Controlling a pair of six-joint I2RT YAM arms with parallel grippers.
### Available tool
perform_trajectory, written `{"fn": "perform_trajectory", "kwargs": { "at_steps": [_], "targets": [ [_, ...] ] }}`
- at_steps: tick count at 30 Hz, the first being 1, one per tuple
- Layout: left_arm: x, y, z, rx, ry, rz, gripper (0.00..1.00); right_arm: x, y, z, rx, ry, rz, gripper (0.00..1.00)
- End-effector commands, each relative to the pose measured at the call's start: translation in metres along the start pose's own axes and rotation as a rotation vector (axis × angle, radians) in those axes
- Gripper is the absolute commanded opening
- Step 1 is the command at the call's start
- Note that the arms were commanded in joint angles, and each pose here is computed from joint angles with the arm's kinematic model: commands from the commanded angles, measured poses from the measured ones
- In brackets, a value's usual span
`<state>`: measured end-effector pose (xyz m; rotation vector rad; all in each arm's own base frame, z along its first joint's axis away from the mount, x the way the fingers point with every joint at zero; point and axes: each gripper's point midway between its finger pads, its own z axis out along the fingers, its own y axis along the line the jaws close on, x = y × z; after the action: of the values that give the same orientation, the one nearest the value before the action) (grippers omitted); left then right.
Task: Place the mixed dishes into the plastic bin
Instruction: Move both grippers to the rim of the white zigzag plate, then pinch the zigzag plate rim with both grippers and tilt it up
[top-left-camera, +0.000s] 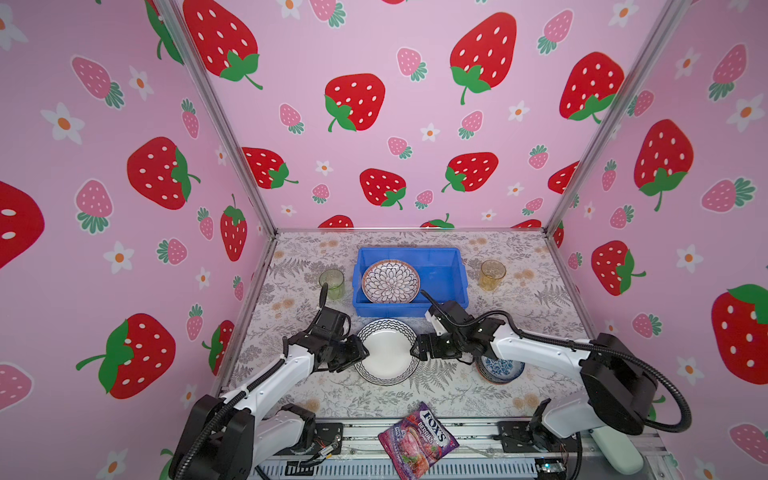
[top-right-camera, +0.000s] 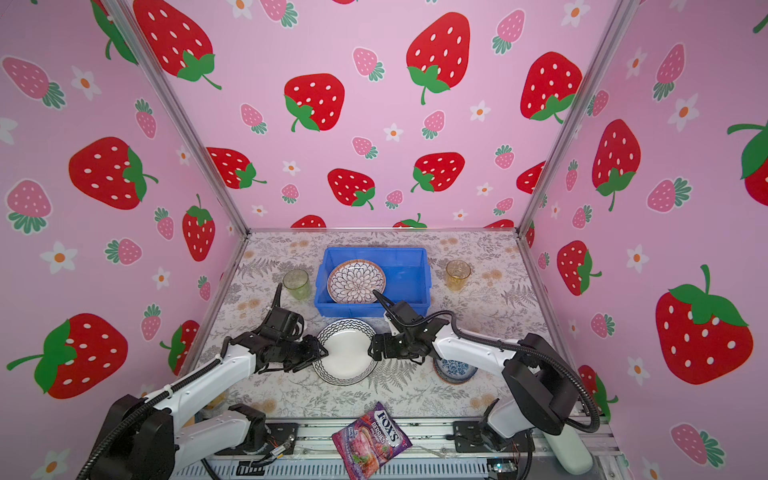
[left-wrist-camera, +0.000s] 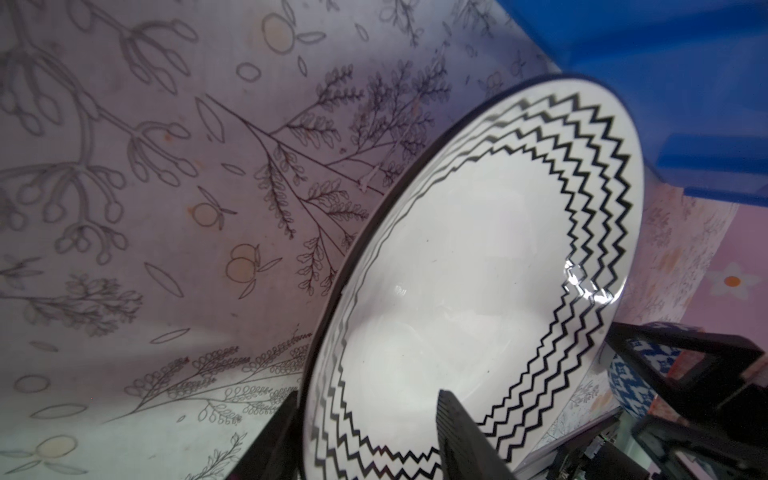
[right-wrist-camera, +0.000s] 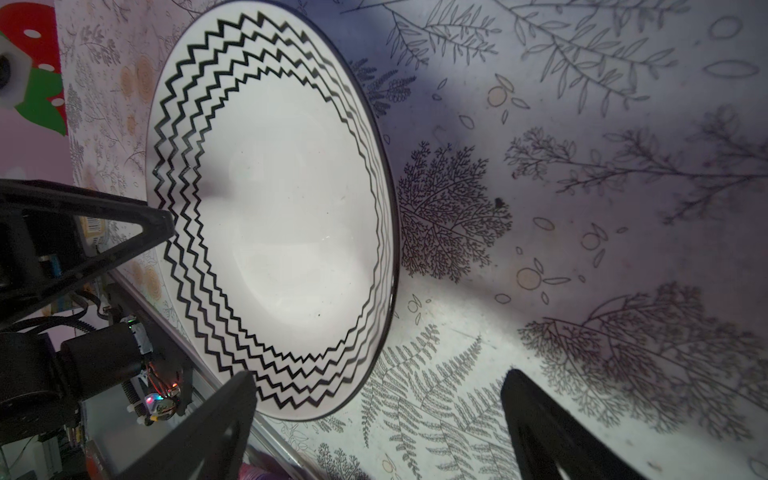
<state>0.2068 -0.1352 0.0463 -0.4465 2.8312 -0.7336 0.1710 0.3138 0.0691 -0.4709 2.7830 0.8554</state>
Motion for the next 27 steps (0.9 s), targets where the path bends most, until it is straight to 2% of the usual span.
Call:
{"fn": "perform_trajectory", "kwargs": {
  "at_steps": [1,5,18,27],
  "targets": [
    [-0.0004,0.0025,0.0030,-0.012,-0.003,0.008,0.48,-0.0010,0.0003,0.0013,-0.001,-0.001,-0.005,0.95],
    [-0.0016,0.0031,0.0045,-0.020,0.000,0.016,0.43,-0.0017,0.0009,0.0000,-0.004,-0.006,-0.006,0.95],
    [0.0018,0.0101,0.0094,-0.043,0.016,0.022,0.20,-0.0030,0.0001,0.0002,-0.003,-0.008,-0.010,0.94],
    [0.0039,0.0087,0.0073,-0.032,0.017,0.021,0.00,-0.0082,0.0058,-0.0069,-0.014,-0.024,-0.011,0.94]
  ]
}}
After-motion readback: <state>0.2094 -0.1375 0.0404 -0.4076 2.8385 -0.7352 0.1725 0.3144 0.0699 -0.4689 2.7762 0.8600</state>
